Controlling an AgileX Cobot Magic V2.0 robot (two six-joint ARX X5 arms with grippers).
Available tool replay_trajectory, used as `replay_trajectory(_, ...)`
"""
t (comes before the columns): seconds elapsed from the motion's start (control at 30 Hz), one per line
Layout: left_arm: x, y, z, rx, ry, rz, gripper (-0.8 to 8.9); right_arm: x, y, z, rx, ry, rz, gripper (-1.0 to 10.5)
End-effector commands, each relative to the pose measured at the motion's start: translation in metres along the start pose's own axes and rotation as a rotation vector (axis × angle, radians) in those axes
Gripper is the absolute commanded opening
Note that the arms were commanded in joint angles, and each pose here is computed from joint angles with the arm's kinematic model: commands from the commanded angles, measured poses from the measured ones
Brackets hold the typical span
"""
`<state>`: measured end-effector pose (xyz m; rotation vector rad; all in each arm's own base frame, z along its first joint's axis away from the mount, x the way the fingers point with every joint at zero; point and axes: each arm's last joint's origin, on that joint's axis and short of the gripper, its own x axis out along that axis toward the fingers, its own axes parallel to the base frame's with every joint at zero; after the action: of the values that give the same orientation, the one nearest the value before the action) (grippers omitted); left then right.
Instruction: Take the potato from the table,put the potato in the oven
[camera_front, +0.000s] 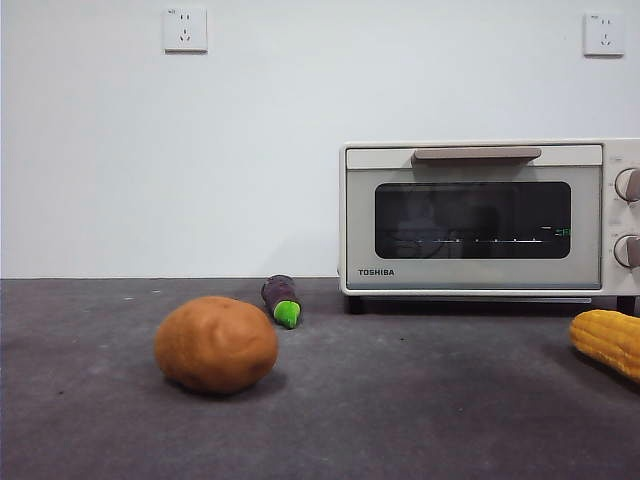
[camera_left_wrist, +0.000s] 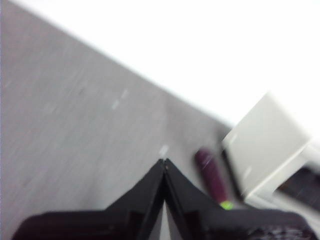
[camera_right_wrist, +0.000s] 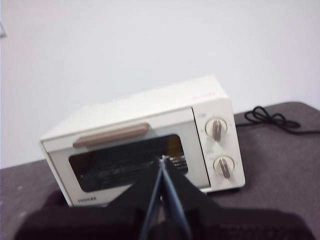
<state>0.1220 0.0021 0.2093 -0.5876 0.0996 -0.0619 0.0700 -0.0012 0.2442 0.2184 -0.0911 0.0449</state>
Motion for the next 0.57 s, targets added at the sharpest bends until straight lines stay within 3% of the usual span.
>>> replay_trajectory(0.03, 0.004, -0.009, 0.014, -0.087, -0.055, -0.045, -0.04, -0.001, 0.002, 0.009, 0.005, -0.018, 0.006, -0.1)
replay_trajectory(0.27, 0.020, -0.027, 0.043, -0.149, -0.120, -0.121, -0.05, 0.005, 0.008, 0.035, 0.005, -0.012, 0.005, -0.1)
replay_trajectory(0.57, 0.057, -0.053, 0.066, -0.248, -0.022, -0.199, -0.04, 0.028, 0.017, 0.086, 0.016, 0.108, -0.015, 0.0)
